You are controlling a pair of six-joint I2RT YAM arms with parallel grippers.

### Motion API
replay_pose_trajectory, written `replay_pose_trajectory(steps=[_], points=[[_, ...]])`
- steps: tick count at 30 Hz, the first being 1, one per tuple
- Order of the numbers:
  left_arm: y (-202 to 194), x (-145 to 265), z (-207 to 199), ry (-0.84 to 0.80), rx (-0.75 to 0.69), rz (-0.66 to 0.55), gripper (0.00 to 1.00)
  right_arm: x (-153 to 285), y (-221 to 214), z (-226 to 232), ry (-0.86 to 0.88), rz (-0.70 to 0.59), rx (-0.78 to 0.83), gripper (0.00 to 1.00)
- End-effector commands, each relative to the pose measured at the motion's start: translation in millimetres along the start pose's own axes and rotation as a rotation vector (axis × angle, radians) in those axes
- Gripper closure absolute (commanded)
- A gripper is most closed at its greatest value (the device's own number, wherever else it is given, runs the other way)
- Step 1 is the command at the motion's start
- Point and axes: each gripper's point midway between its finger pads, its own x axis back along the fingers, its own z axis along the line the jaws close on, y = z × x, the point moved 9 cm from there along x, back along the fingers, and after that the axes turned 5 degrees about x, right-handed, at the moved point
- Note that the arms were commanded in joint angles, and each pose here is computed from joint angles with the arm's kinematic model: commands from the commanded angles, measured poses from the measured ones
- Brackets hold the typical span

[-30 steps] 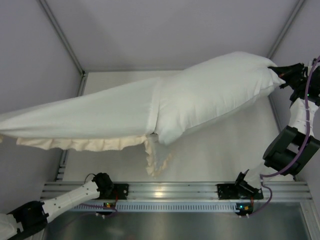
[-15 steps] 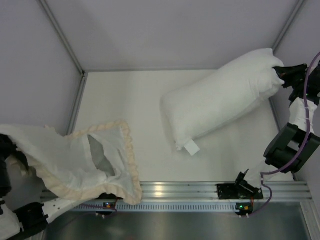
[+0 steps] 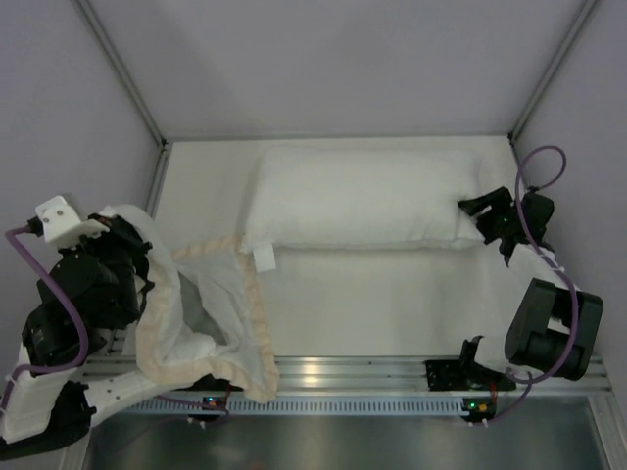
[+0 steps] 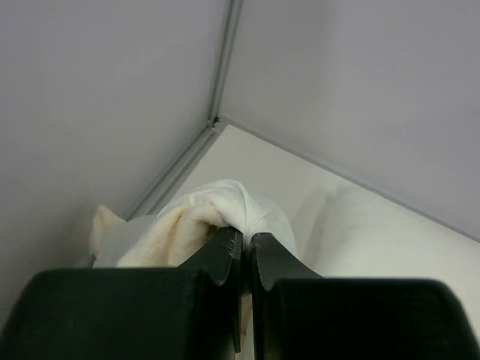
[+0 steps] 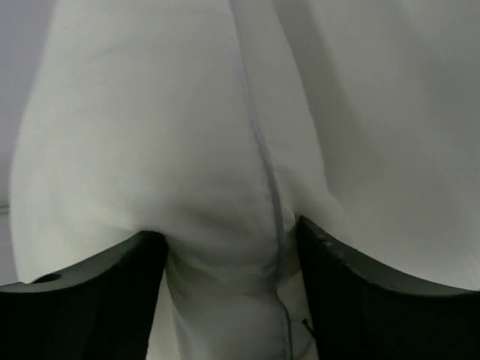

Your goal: Remove the pillowcase from the pillow

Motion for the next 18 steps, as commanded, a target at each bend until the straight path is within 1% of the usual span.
replay_pose_trajectory(steps=[1,2,3,5,6,7,8,9,11,12,13,14,16,17,18], points=[[-19,1,-39,-0.161,0.071,0.099,1.0,9,-21,3,0.029,0.001,0.109,0.3],[-26,3,-50,-0.231,0.06,0.142,1.0,18,-25,3,0.002,0.014,0.141,0.26],[-33,3,-60,-0.265,0.05,0.173,1.0,24,-23,5,-0.008,0.002,0.161,0.22],[-54,4,-82,-0.329,-0.015,0.243,1.0,45,-17,16,-0.02,-0.053,0.206,0.19],[-65,7,-90,-0.374,-0.034,0.304,1.0,54,-17,21,-0.026,-0.048,0.231,0.16],[-78,8,-97,-0.385,-0.069,0.346,1.0,63,-16,28,-0.007,-0.056,0.248,0.15],[-86,10,-100,-0.4,-0.086,0.379,1.0,78,-14,39,0.031,-0.091,0.283,0.14],[-101,14,-102,-0.429,-0.11,0.441,1.0,88,-16,47,0.055,-0.07,0.294,0.12],[-115,18,-98,-0.45,-0.115,0.495,1.0,108,-20,62,0.115,-0.077,0.334,0.09],[-125,24,-93,-0.487,-0.108,0.545,1.0,117,-26,68,0.13,-0.043,0.364,0.08],[-130,27,-90,-0.5,-0.098,0.571,1.0,123,-29,72,0.135,-0.038,0.385,0.08],[-133,30,-87,-0.516,-0.087,0.593,1.0,134,-32,77,0.153,-0.052,0.426,0.07],[-141,39,-78,-0.564,-0.069,0.668,0.94,146,-42,87,0.225,-0.002,0.469,0.05],[-144,42,-76,-0.576,-0.069,0.696,0.88,149,-48,91,0.265,0.033,0.467,0.04],[-144,45,-74,-0.586,-0.065,0.721,0.7,151,-58,96,0.321,0.094,0.467,0.03]])
